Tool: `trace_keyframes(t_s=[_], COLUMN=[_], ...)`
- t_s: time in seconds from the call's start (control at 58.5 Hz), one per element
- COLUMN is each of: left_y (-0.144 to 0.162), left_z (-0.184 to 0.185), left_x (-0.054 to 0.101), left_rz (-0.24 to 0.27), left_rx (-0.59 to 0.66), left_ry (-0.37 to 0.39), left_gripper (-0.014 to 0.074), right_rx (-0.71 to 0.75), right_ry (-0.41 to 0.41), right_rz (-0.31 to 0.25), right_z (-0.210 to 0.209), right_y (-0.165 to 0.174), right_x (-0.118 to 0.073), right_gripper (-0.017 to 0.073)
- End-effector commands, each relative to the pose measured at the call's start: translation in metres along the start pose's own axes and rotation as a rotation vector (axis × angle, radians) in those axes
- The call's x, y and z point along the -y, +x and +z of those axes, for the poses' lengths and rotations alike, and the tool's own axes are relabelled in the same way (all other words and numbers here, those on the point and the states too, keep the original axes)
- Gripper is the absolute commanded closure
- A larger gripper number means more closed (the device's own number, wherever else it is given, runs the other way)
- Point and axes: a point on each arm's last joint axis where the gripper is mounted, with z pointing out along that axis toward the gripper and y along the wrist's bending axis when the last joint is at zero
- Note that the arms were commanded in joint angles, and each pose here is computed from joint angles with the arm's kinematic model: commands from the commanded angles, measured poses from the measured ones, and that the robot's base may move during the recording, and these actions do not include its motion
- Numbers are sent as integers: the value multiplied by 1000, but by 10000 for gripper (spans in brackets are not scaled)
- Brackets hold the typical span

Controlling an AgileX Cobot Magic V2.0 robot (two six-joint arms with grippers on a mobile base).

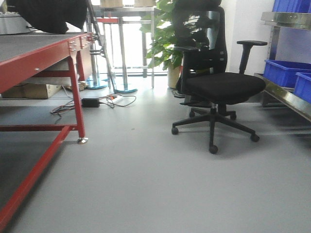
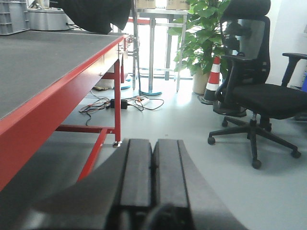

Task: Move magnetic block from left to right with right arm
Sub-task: 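Drive the base away from the first table holding the cube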

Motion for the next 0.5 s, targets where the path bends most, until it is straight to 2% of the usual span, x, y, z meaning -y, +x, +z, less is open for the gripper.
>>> trace_keyframes(t_s=[0.0, 0.479], left_y=[-4, -4], left_z=[0, 0], left_x=[0, 0], left_rz=[-10, -10], left_rx=[73, 73], left_ry=[2, 2], left_gripper=[711, 711], right_rx=[110, 110], right_ry=[0, 0], right_rz=[-15, -15], right_z=[-1, -1], right_y=[-17, -17], right_x=[0, 0], right_gripper=[242, 242])
